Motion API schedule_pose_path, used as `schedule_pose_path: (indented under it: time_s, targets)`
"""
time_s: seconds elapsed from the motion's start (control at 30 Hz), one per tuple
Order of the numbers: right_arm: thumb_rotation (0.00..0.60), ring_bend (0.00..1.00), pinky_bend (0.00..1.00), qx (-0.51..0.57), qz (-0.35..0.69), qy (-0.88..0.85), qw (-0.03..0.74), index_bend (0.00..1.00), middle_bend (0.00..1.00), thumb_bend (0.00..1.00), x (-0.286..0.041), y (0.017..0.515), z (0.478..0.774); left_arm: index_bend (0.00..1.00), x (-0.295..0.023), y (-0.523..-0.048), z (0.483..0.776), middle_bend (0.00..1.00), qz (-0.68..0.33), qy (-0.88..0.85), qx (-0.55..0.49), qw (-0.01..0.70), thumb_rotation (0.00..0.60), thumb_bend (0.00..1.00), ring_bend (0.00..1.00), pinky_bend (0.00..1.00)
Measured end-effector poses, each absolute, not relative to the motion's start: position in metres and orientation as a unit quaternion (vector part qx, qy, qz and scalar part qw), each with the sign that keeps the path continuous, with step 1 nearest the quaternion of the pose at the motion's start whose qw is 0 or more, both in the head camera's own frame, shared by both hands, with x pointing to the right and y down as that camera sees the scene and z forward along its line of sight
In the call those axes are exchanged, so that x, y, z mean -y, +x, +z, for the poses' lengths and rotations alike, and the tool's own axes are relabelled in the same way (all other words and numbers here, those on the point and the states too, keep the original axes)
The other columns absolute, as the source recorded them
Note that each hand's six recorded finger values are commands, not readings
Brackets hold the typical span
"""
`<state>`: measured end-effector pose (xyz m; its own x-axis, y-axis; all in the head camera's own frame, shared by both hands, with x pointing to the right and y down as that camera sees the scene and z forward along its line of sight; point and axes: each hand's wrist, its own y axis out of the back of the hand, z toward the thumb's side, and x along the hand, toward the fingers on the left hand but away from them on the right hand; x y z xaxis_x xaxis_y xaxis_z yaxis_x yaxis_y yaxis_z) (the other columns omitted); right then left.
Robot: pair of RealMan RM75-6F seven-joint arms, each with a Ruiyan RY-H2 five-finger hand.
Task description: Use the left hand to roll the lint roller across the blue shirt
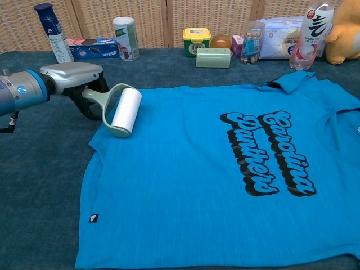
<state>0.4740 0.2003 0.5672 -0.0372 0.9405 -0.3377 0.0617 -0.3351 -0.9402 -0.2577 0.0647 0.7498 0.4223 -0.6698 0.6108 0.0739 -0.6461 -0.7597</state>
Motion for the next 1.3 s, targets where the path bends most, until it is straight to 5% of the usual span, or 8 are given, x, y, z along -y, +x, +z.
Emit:
schedule_pose_path:
  time_s: [0.3, 0.57, 0.87, 1.3]
  targets:
    - [0.6, 0.0, 0.0, 0.432, 0.576, -0.58, 0.38, 0.04, 0.0, 0.0, -0.2, 0.474, 0.567, 1.0, -0.065, -0.256, 0.749, 0.86, -0.512, -0.762, -0.187, 0.349, 0.6, 0.93, 0.92, 1.0]
    - [0.6, 0.0, 0.0, 0.433, 0.577, -0.579, 0.379, 0.04, 0.0, 0.0, -0.2, 0.474, 0.566, 1.0, -0.06, -0.252, 0.739, 0.89, -0.515, -0.759, -0.193, 0.348, 0.6, 0.88, 0.94, 1.0]
    - [0.6, 0.0, 0.0, 0.434, 0.577, -0.58, 0.378, 0.04, 0.0, 0.0, -0.201, 0.474, 0.565, 1.0, -0.056, -0.255, 0.737, 0.92, -0.522, -0.756, -0.199, 0.342, 0.6, 1.0, 0.97, 1.0]
    - [0.6, 0.0, 0.0, 0.434, 0.575, -0.585, 0.372, 0.04, 0.0, 0.0, -0.201, 0.474, 0.566, 1.0, -0.044, -0.267, 0.735, 0.92, -0.551, -0.765, -0.188, 0.273, 0.6, 1.0, 0.98, 1.0]
